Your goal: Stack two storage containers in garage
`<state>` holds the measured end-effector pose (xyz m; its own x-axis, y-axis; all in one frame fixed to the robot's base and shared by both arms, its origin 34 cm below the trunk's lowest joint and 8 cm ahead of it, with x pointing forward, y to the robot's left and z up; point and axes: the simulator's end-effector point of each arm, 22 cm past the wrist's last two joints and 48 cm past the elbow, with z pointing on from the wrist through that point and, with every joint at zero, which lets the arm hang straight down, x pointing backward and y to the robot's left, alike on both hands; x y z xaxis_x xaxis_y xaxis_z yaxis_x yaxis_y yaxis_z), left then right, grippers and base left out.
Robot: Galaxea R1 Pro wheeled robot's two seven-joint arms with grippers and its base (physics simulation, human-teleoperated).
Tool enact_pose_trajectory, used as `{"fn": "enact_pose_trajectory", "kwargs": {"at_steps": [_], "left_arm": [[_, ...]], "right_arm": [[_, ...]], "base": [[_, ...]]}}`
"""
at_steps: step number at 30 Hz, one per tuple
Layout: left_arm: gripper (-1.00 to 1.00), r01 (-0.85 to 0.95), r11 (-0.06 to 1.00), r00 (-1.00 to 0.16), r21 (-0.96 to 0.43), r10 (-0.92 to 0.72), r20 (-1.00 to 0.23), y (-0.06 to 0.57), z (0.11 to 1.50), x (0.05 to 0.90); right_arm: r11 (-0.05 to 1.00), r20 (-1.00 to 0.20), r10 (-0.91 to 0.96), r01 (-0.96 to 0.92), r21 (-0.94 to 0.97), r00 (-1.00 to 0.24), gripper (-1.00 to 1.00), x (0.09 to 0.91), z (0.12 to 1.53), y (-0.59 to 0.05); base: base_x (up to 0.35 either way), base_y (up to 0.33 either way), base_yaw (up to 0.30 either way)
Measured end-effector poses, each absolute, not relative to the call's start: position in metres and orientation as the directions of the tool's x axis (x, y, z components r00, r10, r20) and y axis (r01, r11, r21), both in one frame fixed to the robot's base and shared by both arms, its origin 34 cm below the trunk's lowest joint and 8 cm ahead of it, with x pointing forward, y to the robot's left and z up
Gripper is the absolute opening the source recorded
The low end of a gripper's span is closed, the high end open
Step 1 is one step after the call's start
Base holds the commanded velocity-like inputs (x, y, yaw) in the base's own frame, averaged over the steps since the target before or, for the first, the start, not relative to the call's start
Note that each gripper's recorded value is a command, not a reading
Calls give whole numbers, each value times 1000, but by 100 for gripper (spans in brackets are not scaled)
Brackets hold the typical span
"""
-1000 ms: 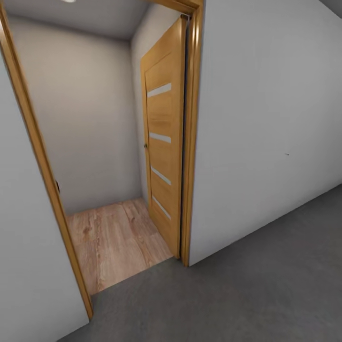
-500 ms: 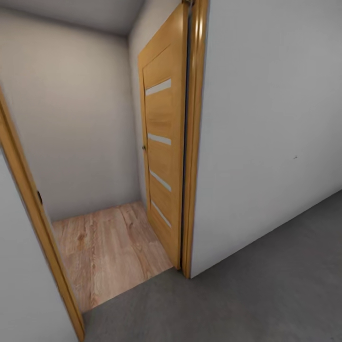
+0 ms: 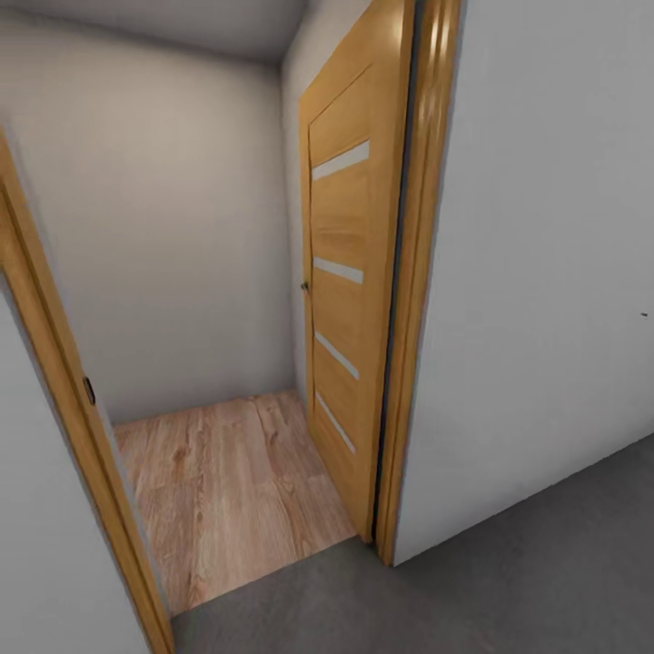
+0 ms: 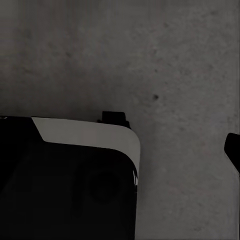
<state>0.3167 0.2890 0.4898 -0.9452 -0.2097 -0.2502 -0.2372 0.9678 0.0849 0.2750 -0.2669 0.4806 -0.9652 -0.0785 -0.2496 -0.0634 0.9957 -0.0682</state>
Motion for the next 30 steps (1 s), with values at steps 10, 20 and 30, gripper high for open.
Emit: {"fn": "enact_pose_trajectory", "kwargs": {"at_steps": [10,20,30], "left_arm": [[100,-236,968,-945,85,-209,-251,289,490,317],[100,-237,968,-943,80,-209,-259,286,490,319],[100,-239,968,-943,80,-212,-258,287,490,317]], "right_arm": [[995,-246,-86,-68,-78,-965,100,274,481,-270],[993,-246,-94,-75,-89,-965,100,274,481,-275],[994,-244,-94,-76,-82,-965,100,273,480,-270]], "base": [[324,0,72],[162,0,2],[135,-95,0]]}}
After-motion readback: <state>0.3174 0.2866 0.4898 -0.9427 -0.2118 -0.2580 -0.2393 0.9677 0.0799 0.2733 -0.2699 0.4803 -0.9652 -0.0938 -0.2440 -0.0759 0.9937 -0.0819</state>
